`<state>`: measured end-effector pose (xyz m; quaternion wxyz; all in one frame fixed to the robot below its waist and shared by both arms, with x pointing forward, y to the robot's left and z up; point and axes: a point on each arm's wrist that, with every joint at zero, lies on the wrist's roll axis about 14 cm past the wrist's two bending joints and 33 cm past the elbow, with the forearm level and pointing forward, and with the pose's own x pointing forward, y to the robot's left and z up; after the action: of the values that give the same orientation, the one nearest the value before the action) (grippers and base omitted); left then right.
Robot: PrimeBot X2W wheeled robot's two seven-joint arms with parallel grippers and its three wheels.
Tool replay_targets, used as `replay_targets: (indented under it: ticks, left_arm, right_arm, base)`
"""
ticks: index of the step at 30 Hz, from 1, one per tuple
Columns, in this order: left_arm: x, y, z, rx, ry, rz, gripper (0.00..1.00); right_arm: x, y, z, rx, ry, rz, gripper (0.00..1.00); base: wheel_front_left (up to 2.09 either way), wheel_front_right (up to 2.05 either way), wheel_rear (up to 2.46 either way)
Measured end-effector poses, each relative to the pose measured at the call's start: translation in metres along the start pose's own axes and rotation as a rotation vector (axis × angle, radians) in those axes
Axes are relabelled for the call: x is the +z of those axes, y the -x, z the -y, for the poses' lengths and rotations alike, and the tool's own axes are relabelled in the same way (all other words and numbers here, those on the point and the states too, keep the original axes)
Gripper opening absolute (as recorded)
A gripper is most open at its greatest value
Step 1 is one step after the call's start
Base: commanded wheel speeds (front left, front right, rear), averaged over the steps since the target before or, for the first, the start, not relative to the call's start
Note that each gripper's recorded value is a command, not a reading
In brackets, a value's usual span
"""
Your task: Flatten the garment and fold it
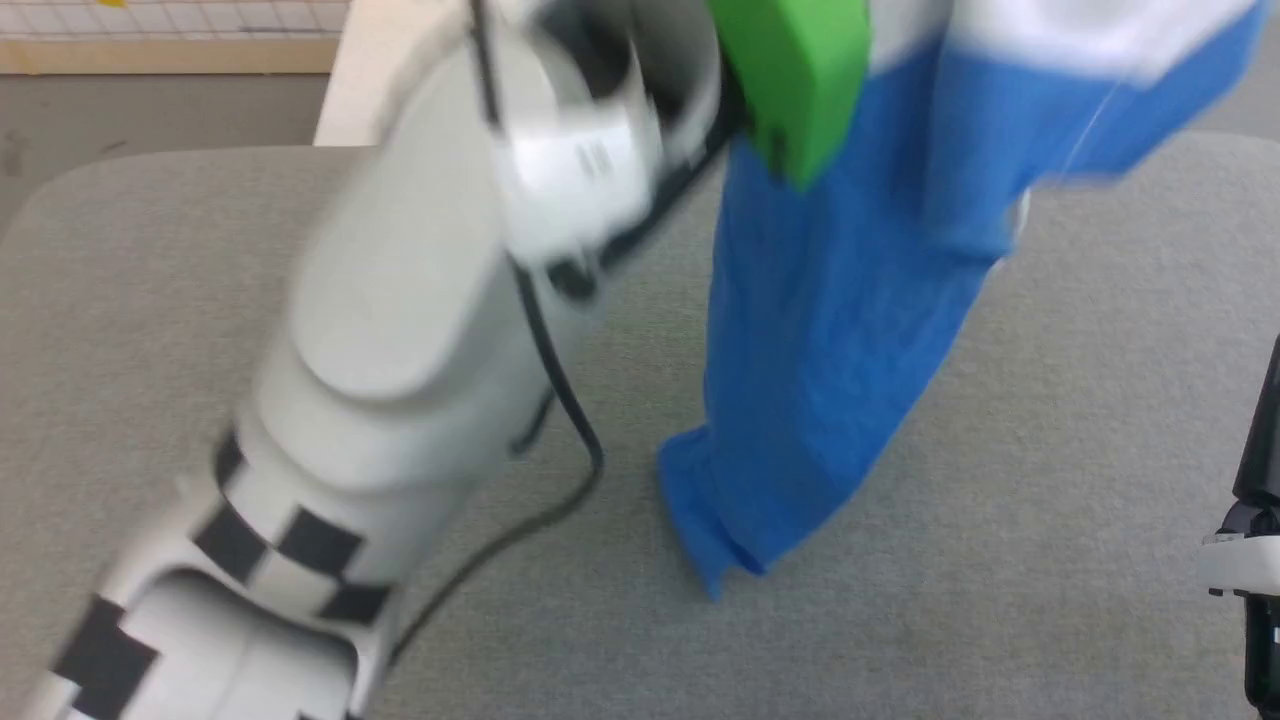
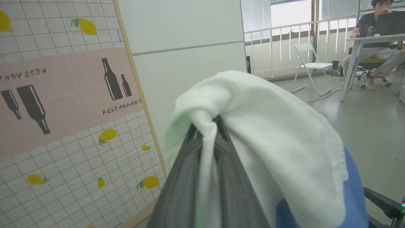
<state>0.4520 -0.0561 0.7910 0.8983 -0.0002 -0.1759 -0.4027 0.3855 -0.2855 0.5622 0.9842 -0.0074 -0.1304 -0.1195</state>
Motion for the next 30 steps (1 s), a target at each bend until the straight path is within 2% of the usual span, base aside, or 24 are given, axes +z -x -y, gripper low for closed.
replay_targets:
  ticks: [4, 7, 12, 15, 18, 19, 20, 21, 26, 30]
  left_arm:
    - [-0.074, 0.006, 0.02, -0.025, 0.117, -0.1, 0.0]
    - [-0.137, 0.018, 0.032, -0.023, 0.152, -0.209, 0.0]
    - [-0.255, 0.063, 0.052, -0.035, 0.163, -0.508, 0.0]
    - [-0.305, 0.09, 0.057, -0.028, 0.167, -0.649, 0.0]
    - [-0.337, 0.107, 0.059, -0.012, 0.182, -0.741, 0.0]
    - [-0.344, 0.11, 0.06, -0.009, 0.189, -0.755, 0.16]
    - [-0.348, 0.11, 0.06, -0.004, 0.197, -0.758, 0.85]
    - [-0.35, 0.109, 0.06, 0.002, 0.201, -0.751, 1.0]
    - [-0.333, 0.093, 0.045, 0.066, 0.218, -0.639, 1.0]
    - [-0.292, 0.075, 0.022, 0.14, 0.218, -0.464, 1.0]
  right_arm:
    - [-0.006, 0.003, 0.007, -0.017, 0.009, -0.019, 1.0]
    - [-0.011, 0.005, 0.009, -0.022, 0.014, -0.038, 1.0]
    - [-0.02, 0.007, 0.012, -0.03, 0.02, -0.065, 1.0]
    - [-0.025, 0.005, 0.014, -0.035, 0.027, -0.077, 1.0]
    - [-0.032, 0.006, 0.015, -0.038, 0.033, -0.097, 1.0]
    - [-0.034, 0.006, 0.015, -0.04, 0.034, -0.105, 1.0]
    - [-0.036, 0.007, 0.016, -0.042, 0.035, -0.11, 1.0]
    - [-0.038, 0.007, 0.017, -0.045, 0.036, -0.116, 1.0]
    - [-0.041, 0.007, 0.016, -0.045, 0.032, -0.123, 1.0]
    - [-0.034, 0.007, 0.013, -0.037, 0.018, -0.105, 1.0]
  base:
    - [0.0, 0.0, 0.0]
    - [0.0, 0.0, 0.0]
    - [0.0, 0.0, 0.0]
    - [0.0, 0.0, 0.0]
    - [0.0, 0.0, 0.0]
    - [0.0, 0.0, 0.0]
    - [0.0, 0.0, 0.0]
    - [0.0, 0.0, 0.0]
    - [0.0, 0.0, 0.0]
    - [0.0, 0.0, 0.0]
